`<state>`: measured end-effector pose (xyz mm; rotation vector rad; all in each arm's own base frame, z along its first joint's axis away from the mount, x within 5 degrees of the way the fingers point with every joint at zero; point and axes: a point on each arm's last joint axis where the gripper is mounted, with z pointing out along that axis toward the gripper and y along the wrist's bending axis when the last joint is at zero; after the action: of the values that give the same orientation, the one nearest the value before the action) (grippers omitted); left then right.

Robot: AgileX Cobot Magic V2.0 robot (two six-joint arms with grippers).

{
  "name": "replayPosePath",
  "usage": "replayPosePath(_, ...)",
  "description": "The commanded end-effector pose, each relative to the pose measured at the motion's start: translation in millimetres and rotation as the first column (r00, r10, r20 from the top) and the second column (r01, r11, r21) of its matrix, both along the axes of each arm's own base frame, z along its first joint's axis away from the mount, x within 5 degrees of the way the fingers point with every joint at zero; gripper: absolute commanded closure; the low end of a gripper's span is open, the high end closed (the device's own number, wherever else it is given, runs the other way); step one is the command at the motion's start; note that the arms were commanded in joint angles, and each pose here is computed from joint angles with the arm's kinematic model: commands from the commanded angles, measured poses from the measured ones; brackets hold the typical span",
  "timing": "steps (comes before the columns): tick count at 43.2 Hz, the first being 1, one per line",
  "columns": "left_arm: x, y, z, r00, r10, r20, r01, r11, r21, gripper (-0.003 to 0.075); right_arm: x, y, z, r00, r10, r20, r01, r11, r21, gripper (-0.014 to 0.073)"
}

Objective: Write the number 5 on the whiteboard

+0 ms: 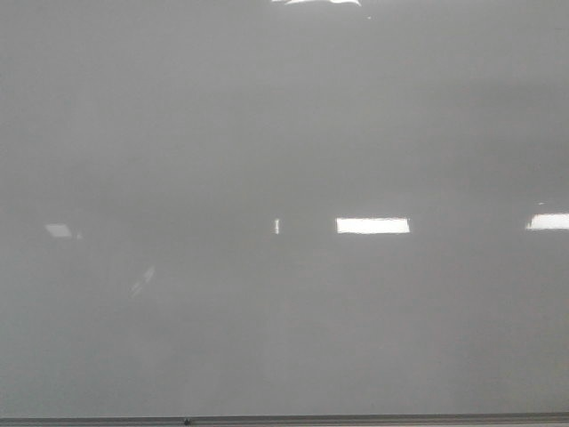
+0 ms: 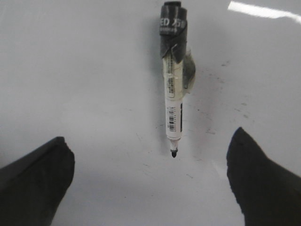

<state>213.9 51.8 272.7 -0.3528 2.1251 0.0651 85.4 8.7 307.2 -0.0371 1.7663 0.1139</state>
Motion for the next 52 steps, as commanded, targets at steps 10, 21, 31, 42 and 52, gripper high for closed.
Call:
replayPosePath(10,46.8,14.2,-6.5,0.999,0.023,0.036,-0.023,1.000,0.004,0.0102,2.1,-0.9,17.7,0.995,-0.013,0.102,0.012,1.000,0.014,-0.0049)
replayPosePath(21,65.6,18.5,-11.6,0.998,0.021,0.067,-0.023,1.000,0.020,0.0102,2.1,-0.9,17.7,0.995,-0.013,0.102,0.012,1.000,0.014,-0.0049)
replayPosePath(31,73.6,17.9,-18.0,0.999,0.013,0.044,-0.014,1.000,0.015,0.0102,2.1,-0.9,17.7,0.995,-0.013,0.102,0.012,1.000,0.014,-0.0049)
replayPosePath(42,84.8,-0.2,-28.5,0.998,-0.052,0.035,0.052,0.999,0.015,0.0102,2.1,-0.9,17.7,0.995,-0.013,0.102,0.012,1.000,0.014,-0.0049)
replayPosePath(52,87.4,-0.2,-32.9,0.998,-0.053,0.029,0.053,0.998,0.014,0.0168,2.1,-0.9,17.6,0.995,-0.013,0.100,0.011,1.000,0.014,-0.0049)
